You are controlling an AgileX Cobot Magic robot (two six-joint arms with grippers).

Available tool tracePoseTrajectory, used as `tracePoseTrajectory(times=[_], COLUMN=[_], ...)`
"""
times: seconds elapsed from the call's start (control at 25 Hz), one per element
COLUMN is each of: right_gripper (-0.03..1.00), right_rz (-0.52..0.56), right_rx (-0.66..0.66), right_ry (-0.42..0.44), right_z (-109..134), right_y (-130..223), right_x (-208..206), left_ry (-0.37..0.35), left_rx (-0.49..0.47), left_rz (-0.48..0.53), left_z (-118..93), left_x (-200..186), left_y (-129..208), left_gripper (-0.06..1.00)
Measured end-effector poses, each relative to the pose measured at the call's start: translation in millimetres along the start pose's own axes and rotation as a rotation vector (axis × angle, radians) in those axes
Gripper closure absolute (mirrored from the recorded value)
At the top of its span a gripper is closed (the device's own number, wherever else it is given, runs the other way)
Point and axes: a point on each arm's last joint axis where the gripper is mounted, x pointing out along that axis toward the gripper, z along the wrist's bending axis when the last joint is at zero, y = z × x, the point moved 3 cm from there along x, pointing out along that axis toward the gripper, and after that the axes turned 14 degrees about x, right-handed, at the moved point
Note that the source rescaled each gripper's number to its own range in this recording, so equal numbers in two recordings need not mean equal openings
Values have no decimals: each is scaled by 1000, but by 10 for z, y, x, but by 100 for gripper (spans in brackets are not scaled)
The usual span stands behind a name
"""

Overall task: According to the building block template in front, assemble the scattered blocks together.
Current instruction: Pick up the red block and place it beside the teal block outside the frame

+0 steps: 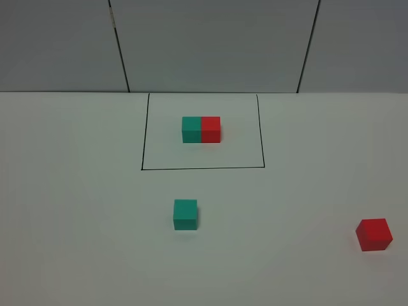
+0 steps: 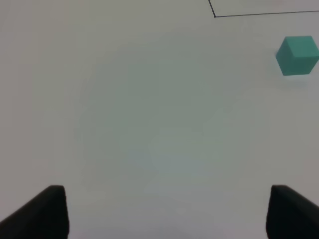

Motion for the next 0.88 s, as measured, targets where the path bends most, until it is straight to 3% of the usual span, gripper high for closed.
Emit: tracePoseTrajectory(times=[0.2, 0.32, 0.64, 0.88], right_gripper=[6, -1, -3, -3], right_rz=[137, 258, 627, 802], right_rx=[-159, -309, -656, -969], right_ry=[36, 50, 70, 13], right_z=[84, 176, 423, 486], right_y=[-105, -241, -563, -580], right_x=[198, 387, 1137, 1614], left_ry=[0, 0, 0, 0], left_rx=[1, 1, 1, 1], left_rz=[0, 0, 0, 0], left_z=[0, 0, 0, 0], left_x=[0, 0, 0, 0], left_y=[0, 0, 0, 0], left_gripper=[15, 15, 15, 15])
